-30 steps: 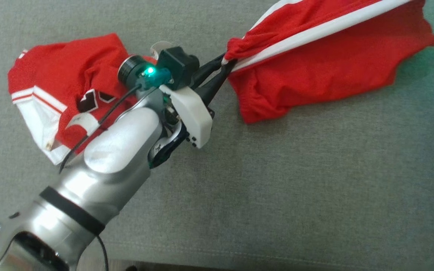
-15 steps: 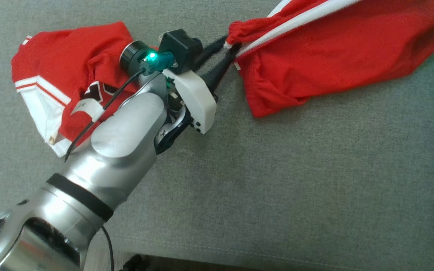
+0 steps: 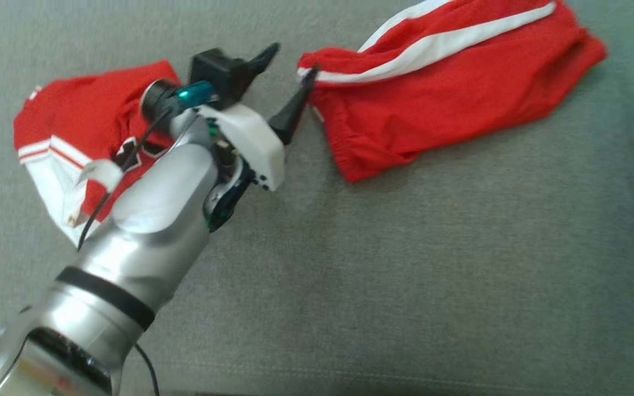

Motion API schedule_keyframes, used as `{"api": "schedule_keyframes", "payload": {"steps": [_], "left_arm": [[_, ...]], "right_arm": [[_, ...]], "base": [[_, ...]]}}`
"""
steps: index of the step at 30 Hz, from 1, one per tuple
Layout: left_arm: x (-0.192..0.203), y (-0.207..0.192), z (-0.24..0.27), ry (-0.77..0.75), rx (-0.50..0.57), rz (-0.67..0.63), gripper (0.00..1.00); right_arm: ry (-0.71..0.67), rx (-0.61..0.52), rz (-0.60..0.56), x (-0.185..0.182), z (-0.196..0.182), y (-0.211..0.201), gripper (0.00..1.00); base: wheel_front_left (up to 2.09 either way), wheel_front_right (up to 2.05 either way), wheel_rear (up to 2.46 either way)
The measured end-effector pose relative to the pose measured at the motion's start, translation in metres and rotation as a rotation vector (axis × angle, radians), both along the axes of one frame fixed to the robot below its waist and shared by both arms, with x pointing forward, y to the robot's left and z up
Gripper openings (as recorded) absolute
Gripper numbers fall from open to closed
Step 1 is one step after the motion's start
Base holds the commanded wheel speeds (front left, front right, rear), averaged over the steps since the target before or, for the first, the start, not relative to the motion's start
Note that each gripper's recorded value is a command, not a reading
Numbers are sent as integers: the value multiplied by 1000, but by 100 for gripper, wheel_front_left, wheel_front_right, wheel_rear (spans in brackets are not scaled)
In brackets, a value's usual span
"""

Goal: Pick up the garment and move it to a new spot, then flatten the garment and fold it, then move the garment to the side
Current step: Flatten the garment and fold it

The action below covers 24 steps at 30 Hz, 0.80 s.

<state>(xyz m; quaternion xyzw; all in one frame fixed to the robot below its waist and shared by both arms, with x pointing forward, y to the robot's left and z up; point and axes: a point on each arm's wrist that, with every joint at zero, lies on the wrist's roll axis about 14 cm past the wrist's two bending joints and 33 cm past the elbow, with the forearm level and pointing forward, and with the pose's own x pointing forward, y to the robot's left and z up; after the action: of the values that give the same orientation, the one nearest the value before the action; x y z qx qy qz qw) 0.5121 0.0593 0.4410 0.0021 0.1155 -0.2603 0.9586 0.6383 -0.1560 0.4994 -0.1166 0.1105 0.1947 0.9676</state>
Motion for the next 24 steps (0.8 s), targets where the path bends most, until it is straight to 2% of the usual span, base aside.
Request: {"api": "schedule_keyframes", "payload": {"steps": [5, 10, 13, 17, 21, 24], "left_arm": [[-4, 9, 26, -45, -80, 89, 100], [-11, 18, 75, -162, -193, 170, 100], [-26, 21, 92, -207, -247, 200, 100], [-51, 22, 93, -226, -269, 221, 100], [-72, 23, 89, -227, -271, 236, 100], [-90, 22, 82, -217, -276, 244, 100]], "right_arm": [[-75, 107, -39, -27, 20, -11, 100], [-128, 209, -85, -56, 43, -22, 100], [-142, 262, -103, -76, 49, -25, 100], [-174, 325, -147, -105, 53, -37, 100], [-183, 386, -198, -136, 44, -44, 100], [-139, 436, -237, -173, 14, -37, 100]], "base": [[0, 0, 0], [0, 0, 0], [0, 0, 0], [0, 0, 0], [0, 0, 0], [0, 0, 0]]}}
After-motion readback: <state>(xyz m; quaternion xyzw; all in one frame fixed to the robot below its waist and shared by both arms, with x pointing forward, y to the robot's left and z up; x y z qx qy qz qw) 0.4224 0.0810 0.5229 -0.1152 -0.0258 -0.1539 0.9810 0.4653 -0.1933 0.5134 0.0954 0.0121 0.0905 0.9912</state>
